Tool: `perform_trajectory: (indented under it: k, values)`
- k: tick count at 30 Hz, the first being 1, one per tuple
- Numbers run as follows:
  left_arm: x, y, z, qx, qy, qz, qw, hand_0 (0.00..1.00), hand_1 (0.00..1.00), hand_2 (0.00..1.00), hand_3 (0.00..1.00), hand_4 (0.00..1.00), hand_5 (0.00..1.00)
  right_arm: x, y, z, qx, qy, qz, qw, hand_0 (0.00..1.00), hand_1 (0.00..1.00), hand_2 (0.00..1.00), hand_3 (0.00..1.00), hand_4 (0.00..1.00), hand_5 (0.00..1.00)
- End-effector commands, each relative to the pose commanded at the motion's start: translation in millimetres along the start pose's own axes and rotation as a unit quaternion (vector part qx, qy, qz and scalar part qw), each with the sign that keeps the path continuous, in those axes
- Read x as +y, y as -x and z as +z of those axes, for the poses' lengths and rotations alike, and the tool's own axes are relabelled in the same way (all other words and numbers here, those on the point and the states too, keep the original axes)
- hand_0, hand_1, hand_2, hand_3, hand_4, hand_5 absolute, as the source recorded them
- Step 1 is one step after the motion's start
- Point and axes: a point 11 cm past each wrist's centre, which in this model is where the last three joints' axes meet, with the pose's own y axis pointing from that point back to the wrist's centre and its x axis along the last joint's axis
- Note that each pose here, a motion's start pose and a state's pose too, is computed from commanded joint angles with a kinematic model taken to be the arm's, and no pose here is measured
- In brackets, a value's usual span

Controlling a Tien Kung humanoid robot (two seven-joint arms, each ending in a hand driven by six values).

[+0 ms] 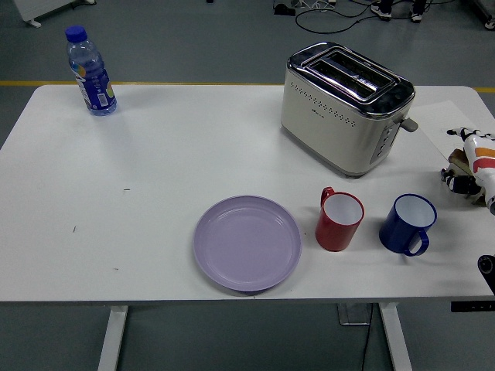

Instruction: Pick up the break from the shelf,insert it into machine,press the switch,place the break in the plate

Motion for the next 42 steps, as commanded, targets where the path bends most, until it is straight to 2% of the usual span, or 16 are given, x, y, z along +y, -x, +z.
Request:
perform_trajectory:
  k: [3, 4, 9, 10, 15, 16, 21, 22, 27, 28, 33, 34, 39, 40, 42]
  values:
    - [0.2, 0.4, 0.8, 0.0, 0.001, 0.0, 1.0, 0.653, 0.693, 0.763, 0.85, 0.655, 0.989, -2.8, -1.5, 1.6, 0.001, 0.01, 0.004, 1.0, 0.923, 0.816, 0.854, 0.843, 0.79, 0.068]
    - [0.3, 0.6, 1.2, 0.0, 0.001, 0.0, 1.0, 0.652, 0.693, 0.762, 0.847, 0.651, 0.995, -3.7, -2.2, 2.3, 0.002, 0.015, 0.005, 1.0, 0.823, 0.728, 0.72, 0.781, 0.788, 0.073]
    - [0.4, 0.8, 1.9, 0.0, 0.002, -0.001, 1.0, 0.652, 0.693, 0.762, 0.847, 0.651, 0.995, -6.6, -4.3, 5.5, 0.007, 0.038, 0.006, 0.999, 0.823, 0.728, 0.72, 0.781, 0.788, 0.073]
    - [0.4, 0.8, 1.9, 0.0, 0.002, 0.0, 1.0, 0.652, 0.691, 0.76, 0.847, 0.65, 0.998, -6.8, -4.3, 5.8, 0.008, 0.04, 0.005, 0.999, 0.7, 0.623, 0.596, 0.712, 0.783, 0.073]
    - [0.7, 1.2, 3.3, -0.001, 0.004, -0.001, 1.0, 0.652, 0.691, 0.76, 0.847, 0.65, 0.998, -9.0, -2.2, 9.5, 0.017, 0.063, -0.011, 0.998, 0.7, 0.623, 0.596, 0.712, 0.783, 0.073]
    - [0.7, 1.3, 3.7, 0.0, 0.004, -0.001, 1.0, 0.652, 0.69, 0.759, 0.845, 0.65, 0.998, -9.4, -2.1, 10.1, 0.018, 0.066, -0.012, 0.998, 0.604, 0.561, 0.555, 0.679, 0.777, 0.078]
    - [1.1, 1.8, 5.4, 0.0, 0.006, -0.001, 1.0, 0.652, 0.69, 0.759, 0.845, 0.65, 0.998, -10.2, -2.7, 13.1, 0.023, 0.083, -0.014, 0.996, 0.604, 0.561, 0.555, 0.679, 0.777, 0.078]
    - [1.1, 1.9, 5.7, 0.001, 0.007, -0.001, 1.0, 0.652, 0.69, 0.759, 0.845, 0.649, 0.998, -10.3, -2.7, 13.5, 0.025, 0.087, -0.014, 0.996, 0.512, 0.509, 0.511, 0.611, 0.763, 0.074]
    - [1.3, 2.1, 6.4, 0.0, 0.008, -0.001, 1.0, 0.652, 0.69, 0.759, 0.845, 0.649, 0.998, -10.3, -2.8, 13.7, 0.027, 0.094, -0.007, 0.995, 0.512, 0.509, 0.511, 0.611, 0.763, 0.074]
    - [1.3, 2.1, 6.6, 0.0, 0.008, -0.001, 1.0, 0.651, 0.69, 0.759, 0.843, 0.648, 0.998, -10.6, -2.2, 13.2, 0.028, 0.095, -0.006, 0.995, 0.405, 0.436, 0.461, 0.533, 0.727, 0.065]
    - [1.4, 2.3, 7.1, 0.001, 0.008, -0.001, 1.0, 0.651, 0.69, 0.759, 0.843, 0.648, 0.998, -11.9, 0.5, 13.5, 0.03, 0.096, -0.007, 0.995, 0.405, 0.436, 0.461, 0.533, 0.727, 0.065]
    - [1.5, 2.3, 7.2, 0.001, 0.008, -0.001, 1.0, 0.651, 0.688, 0.759, 0.842, 0.648, 0.998, -12.1, 0.8, 13.6, 0.03, 0.096, -0.006, 0.995, 0.361, 0.397, 0.439, 0.519, 0.691, 0.049]
    - [1.7, 2.7, 8.5, 0.001, 0.01, -0.001, 1.0, 0.651, 0.688, 0.759, 0.842, 0.648, 0.998, -12.7, 1.3, 14.4, 0.028, 0.095, 0.001, 0.995, 0.361, 0.397, 0.439, 0.519, 0.691, 0.049]
    - [1.7, 2.7, 8.6, 0.001, 0.01, -0.001, 1.0, 0.652, 0.689, 0.759, 0.842, 0.647, 0.998, -12.8, 1.4, 14.5, 0.027, 0.095, 0.002, 0.995, 0.324, 0.38, 0.44, 0.519, 0.535, 0.002]
    - [1.8, 2.8, 9.1, 0.001, 0.011, -0.001, 1.0, 0.652, 0.689, 0.759, 0.842, 0.647, 0.998, -12.9, 0.2, 15.6, 0.023, 0.096, 0.012, 0.995, 0.324, 0.38, 0.44, 0.519, 0.535, 0.002]
